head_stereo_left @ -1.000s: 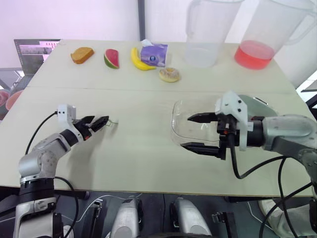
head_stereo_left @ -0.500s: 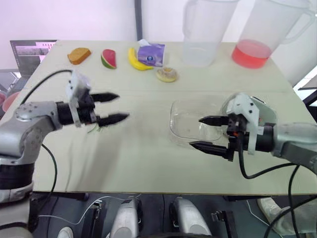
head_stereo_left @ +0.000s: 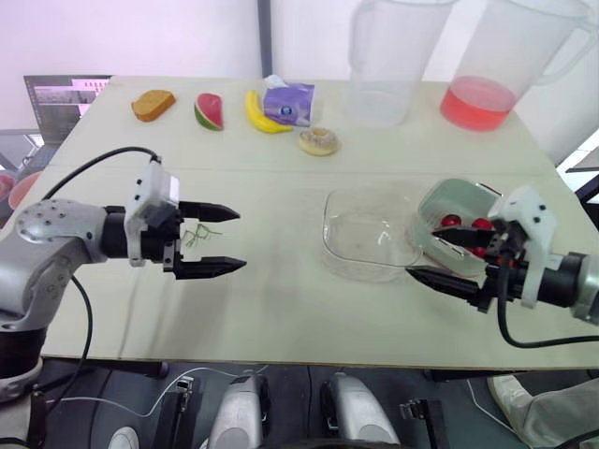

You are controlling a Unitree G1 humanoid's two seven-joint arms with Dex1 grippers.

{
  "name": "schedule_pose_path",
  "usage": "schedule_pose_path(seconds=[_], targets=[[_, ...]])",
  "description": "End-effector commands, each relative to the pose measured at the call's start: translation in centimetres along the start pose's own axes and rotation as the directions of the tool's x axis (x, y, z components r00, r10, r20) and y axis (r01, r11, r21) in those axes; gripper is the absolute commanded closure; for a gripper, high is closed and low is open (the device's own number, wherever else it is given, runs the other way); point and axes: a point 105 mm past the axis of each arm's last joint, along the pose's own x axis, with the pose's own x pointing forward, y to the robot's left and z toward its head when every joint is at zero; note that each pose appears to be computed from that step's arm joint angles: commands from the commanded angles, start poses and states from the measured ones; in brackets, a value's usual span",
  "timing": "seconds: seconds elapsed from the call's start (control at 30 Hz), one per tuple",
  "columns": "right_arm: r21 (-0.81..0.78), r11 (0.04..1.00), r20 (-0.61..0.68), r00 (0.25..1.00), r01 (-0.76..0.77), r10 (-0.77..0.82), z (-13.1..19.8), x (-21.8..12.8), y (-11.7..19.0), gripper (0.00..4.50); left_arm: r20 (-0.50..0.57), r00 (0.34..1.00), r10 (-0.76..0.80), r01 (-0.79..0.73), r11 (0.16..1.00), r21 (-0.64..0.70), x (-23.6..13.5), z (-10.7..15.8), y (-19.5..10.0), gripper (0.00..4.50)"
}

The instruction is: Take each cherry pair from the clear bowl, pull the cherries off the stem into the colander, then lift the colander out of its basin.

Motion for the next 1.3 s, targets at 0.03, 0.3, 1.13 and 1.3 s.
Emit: schedule_pose_path(seconds=[0.03, 0.3, 1.13, 1.3], targets=[[-0.003, 0.991, -0.052, 0.989, 0.136, -0.136, -0.4, -0.8, -3.1, 0.0, 0.018, 1.0, -0.024, 0.023, 0.998, 0.064, 0.3, 0.8, -0.2, 0.07], [-0.037, 0.985, -0.206, 0.963, 0.169, -0.173, -2.4, 0.7, -5.4, 0.0, 0.037, 0.998, -0.042, 0.039, 0.996, 0.081, 1.2, 1.0, -0.2, 0.07], [-0.089, 0.988, -0.238, 0.961, 0.126, -0.144, -1.8, 2.2, -6.3, 4.35, 0.037, 0.999, -0.028, 0.026, 0.998, 0.059, 1.6, 0.6, -0.6, 0.0], [-0.094, 0.985, -0.223, 0.961, 0.144, -0.162, -0.7, 1.3, -6.6, 4.35, 0.035, 0.999, -0.035, 0.033, 0.998, 0.054, 1.8, 0.5, -0.5, 0.0]])
